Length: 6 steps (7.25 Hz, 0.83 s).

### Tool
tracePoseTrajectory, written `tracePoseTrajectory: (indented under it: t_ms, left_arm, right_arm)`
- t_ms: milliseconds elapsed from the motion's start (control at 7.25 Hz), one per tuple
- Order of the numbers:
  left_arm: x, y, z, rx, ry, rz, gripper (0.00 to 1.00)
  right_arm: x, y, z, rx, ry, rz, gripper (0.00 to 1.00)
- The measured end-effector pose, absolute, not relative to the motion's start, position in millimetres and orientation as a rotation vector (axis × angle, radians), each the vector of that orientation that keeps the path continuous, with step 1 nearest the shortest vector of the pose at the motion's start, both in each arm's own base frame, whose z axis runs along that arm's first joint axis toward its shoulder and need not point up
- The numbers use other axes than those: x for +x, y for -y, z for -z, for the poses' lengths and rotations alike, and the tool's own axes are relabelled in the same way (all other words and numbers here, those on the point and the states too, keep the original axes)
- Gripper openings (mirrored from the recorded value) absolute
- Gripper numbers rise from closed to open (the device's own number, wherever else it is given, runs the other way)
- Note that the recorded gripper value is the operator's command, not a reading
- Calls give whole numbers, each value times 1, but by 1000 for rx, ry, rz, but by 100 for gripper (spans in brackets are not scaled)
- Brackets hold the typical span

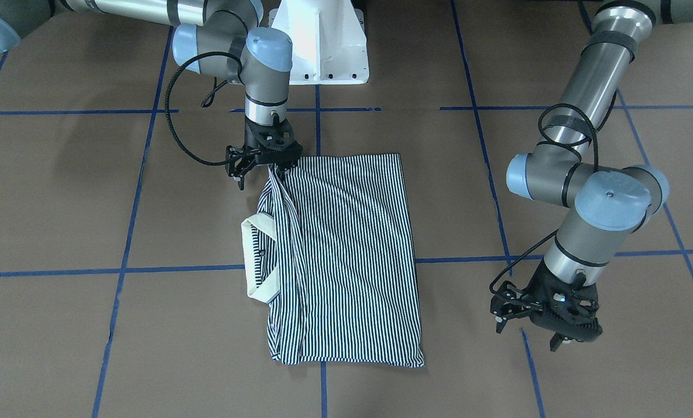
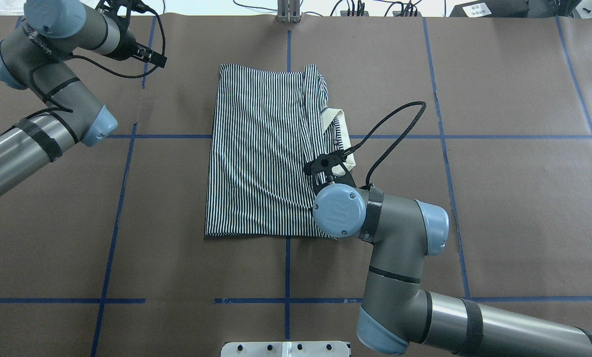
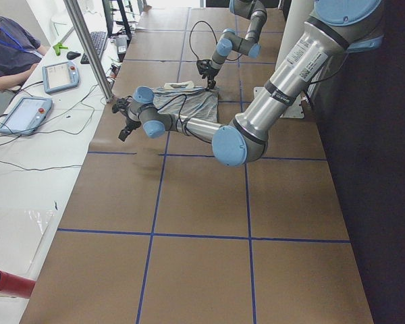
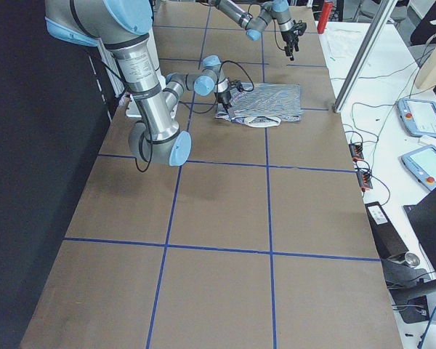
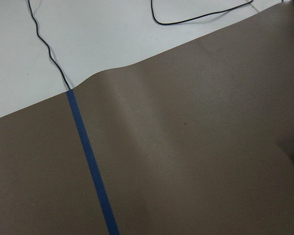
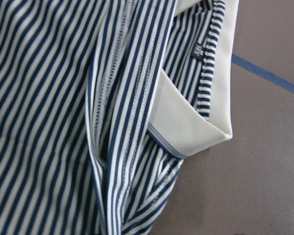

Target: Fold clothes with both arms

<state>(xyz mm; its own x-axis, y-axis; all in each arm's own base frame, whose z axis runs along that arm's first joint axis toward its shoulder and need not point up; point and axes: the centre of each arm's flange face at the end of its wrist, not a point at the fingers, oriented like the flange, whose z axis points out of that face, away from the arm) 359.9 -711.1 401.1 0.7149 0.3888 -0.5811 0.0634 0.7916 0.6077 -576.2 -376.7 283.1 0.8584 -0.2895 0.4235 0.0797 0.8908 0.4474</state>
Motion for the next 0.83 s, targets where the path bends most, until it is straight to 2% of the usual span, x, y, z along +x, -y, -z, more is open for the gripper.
tracePoseTrajectory:
  t_ms: [551, 827]
  left_arm:
    - [360, 711, -402, 644, -763, -195, 100]
    - [361, 711, -402, 643, -763, -195, 100]
  right_arm:
    - [-530, 401, -303, 410, 476, 223, 98]
    - [-523, 419, -282, 423, 504, 192, 98]
